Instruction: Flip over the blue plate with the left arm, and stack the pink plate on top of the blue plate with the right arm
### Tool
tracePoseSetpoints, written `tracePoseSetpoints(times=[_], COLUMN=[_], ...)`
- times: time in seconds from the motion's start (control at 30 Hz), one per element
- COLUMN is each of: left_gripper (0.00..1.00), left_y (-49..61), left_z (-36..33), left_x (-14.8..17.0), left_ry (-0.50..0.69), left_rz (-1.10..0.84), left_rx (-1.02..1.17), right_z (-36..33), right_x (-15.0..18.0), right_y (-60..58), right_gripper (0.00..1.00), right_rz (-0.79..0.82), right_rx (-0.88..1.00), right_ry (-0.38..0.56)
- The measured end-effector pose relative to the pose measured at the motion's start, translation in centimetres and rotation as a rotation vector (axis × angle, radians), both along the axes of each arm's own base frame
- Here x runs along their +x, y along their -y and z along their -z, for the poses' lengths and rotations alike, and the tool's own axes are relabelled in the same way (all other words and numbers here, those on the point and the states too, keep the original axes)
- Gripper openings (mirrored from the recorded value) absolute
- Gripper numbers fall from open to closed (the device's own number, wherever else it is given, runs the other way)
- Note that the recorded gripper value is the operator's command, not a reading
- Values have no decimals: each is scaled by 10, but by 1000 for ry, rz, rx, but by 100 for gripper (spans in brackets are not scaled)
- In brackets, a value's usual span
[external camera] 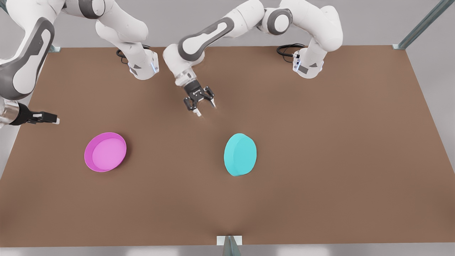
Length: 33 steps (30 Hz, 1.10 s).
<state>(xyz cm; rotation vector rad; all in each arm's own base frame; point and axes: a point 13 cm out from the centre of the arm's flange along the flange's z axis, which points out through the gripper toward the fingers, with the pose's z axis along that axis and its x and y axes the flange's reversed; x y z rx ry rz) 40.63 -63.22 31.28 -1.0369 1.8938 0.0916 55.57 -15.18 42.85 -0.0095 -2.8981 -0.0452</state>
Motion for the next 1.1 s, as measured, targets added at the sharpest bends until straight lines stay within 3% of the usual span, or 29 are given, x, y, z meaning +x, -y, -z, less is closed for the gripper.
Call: tracePoseSetpoints(times=[0.03,0.1,0.17,0.3,0.4,0.5,0.67,0.87,1.07,1.1], left_gripper=[100,100,100,100,100,100,100,100,100,100], left_y=[-18,-136,-281,-482,-576,-609,-587,-567,-555,-551], left_z=[-87,-225,-263,-250,-214,-168,-179,-143,-166,-169], left_x=[15,84,147,188,188,117,143,154,159,158], left_ry=[-102,-266,-385,-625,-870,-1042,-1079,-1192,-1166,-1165], left_rz=[-62,-227,-371,-459,-330,-141,181,428,592,614], left_rx=[-221,-525,-602,-588,-662,-608,-417,-360,-308,-298], right_z=[16,48,94,209,268,291,300,346,366,368], right_x=[2,1,-14,-60,-72,-56,-23,-29,-21,-20], right_y=[-1,12,40,83,67,74,94,77,64,64], right_gripper=[100,100,100,100,100,100,100,100,100,91], right_rz=[-1,30,95,205,204,197,207,221,183,177], right_rx=[8,31,78,191,237,225,221,300,338,342], right_ry=[-27,-74,-124,-174,-142,-31,151,151,158,159])
